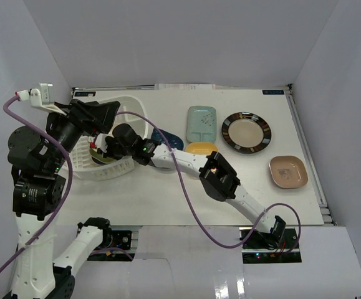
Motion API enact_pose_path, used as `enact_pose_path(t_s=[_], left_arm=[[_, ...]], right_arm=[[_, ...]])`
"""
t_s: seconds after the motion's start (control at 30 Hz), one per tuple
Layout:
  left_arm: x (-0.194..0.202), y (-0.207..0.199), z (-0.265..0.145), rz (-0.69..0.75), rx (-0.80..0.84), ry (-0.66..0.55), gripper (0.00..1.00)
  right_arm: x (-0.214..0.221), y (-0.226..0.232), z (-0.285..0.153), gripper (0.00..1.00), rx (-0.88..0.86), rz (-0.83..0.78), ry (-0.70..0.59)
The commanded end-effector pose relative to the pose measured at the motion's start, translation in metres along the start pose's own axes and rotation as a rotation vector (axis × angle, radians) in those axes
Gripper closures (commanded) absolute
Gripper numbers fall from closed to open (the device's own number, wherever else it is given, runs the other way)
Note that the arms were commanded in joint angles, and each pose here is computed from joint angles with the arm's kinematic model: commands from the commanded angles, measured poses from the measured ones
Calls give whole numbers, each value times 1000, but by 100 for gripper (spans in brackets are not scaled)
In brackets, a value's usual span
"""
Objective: Place the plates into the plastic bin on the countertop
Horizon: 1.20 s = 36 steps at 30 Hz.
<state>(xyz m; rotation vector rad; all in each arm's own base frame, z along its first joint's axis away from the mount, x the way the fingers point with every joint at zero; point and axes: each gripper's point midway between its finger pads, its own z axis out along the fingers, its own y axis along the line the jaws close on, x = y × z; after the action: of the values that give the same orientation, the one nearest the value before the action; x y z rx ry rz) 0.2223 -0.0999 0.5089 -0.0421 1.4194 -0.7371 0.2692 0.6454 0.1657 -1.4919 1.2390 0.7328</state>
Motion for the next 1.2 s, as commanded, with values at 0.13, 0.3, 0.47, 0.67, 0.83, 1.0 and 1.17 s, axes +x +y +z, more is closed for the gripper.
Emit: enact_pose_path(t_s=[0.13,0.3,0.47,0.67,0.83,1.0,1.17], left_arm=[[17,2,7,-37,12,65,2],[21,-1,6,-68,14,103,2],[39,-2,16,-126,44,184,2],[116,2,43,-317,157,416,9],[233,-23,64,-286,92,622,30],[332,-20,81,-122,-87,740,29],[400,17,88,7,-253,814,28]], right_arm=[[-81,-24,-7,42,99,17,-260],[-131,-43,-37,48,166,76,-343],[-167,-55,-135,67,299,169,-471],[-62,-63,-268,92,585,386,-310],[58,-69,-405,92,935,691,-164],[175,-57,-522,81,1338,845,30],[235,-40,-581,48,1520,973,123]])
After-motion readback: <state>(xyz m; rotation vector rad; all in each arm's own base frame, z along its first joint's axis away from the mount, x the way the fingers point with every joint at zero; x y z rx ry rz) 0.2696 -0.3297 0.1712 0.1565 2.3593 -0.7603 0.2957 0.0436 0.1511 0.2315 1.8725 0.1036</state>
